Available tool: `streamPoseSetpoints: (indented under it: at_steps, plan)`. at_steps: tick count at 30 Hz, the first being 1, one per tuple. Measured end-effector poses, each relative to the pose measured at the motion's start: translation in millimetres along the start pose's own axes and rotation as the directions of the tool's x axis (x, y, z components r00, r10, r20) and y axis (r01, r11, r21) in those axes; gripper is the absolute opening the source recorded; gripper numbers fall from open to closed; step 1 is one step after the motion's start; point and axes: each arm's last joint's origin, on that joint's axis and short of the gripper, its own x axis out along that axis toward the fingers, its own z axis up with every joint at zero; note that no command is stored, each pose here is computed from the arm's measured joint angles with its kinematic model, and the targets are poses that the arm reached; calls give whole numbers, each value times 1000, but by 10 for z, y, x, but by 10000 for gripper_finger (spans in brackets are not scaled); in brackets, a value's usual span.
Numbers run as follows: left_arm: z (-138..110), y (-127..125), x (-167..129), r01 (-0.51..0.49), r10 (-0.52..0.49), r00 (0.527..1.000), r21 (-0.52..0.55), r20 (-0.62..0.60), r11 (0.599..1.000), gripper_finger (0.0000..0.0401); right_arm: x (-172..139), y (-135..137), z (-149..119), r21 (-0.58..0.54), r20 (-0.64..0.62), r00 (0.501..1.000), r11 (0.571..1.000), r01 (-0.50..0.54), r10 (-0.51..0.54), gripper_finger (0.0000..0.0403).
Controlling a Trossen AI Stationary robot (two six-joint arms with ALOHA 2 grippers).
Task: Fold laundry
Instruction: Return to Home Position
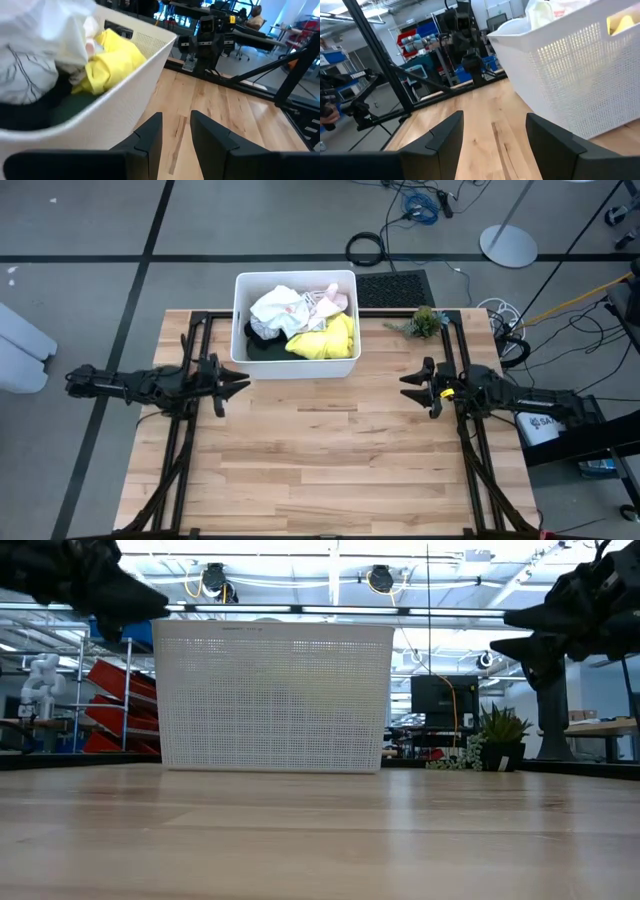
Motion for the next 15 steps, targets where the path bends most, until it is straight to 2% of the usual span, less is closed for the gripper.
streamPoseSetpoints:
  at_steps: [7, 15]
  plan:
    - [-300, 61, 30, 11, -10, 999, -30, 35, 999, 109, -3, 0, 1, -22, 0, 1000, 1000, 1, -1, 201]
    - [-497, 123, 23, 11, -6, 997, -60, 73, 998, 109, -3, -3, -6, -55, -7, 1000, 999, 4, -4, 201]
